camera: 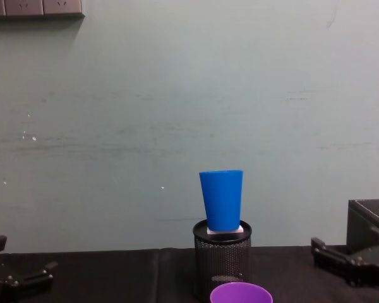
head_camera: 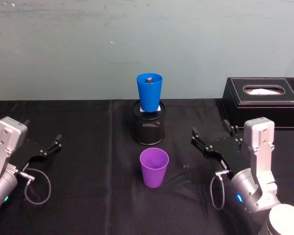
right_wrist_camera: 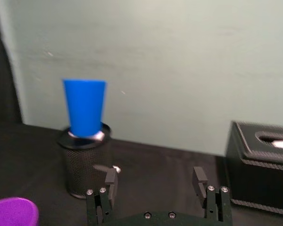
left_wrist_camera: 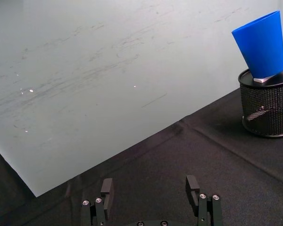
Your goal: Pick up one cup with a gripper and tap it against the other cup.
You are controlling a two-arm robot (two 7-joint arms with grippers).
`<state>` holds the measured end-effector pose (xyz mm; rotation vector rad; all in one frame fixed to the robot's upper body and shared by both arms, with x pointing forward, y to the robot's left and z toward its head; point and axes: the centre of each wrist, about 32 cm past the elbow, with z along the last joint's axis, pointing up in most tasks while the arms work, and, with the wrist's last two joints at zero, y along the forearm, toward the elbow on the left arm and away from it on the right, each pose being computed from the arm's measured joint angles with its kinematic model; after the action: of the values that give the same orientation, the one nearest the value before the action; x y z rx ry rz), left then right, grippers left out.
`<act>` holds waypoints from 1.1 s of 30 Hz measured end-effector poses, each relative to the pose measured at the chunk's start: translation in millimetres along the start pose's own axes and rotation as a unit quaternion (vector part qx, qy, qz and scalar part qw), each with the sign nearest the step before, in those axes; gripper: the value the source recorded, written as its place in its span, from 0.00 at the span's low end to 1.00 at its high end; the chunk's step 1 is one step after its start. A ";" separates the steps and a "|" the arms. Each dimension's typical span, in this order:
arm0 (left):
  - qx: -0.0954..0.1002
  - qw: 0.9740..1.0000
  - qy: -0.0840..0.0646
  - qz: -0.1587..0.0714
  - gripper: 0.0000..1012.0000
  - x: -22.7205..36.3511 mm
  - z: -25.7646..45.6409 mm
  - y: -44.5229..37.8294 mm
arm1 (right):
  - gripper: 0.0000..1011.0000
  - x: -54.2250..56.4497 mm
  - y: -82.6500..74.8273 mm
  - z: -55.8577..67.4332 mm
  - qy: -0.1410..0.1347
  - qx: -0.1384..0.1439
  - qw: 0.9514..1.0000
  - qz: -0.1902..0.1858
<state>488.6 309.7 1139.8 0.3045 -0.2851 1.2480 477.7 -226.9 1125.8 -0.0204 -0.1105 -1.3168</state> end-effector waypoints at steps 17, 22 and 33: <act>0.000 1.000 0.000 0.000 0.99 0.0 0.0 0.0 | 0.99 -5.1 -2.9 -8.1 0.004 -0.022 0.999 -0.024; 0.000 1.000 0.000 0.000 0.99 0.0 0.0 0.0 | 0.99 -4.8 -2.7 -7.9 0.003 -0.021 0.999 -0.023; 0.000 1.000 0.000 0.000 0.99 0.0 0.0 0.0 | 0.99 -4.8 -2.4 -7.7 0.003 -0.021 1.000 -0.022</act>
<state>488.6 309.7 1139.8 0.3045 -0.2851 1.2480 474.7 -223.5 1117.6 -0.0497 -0.0780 -1.3634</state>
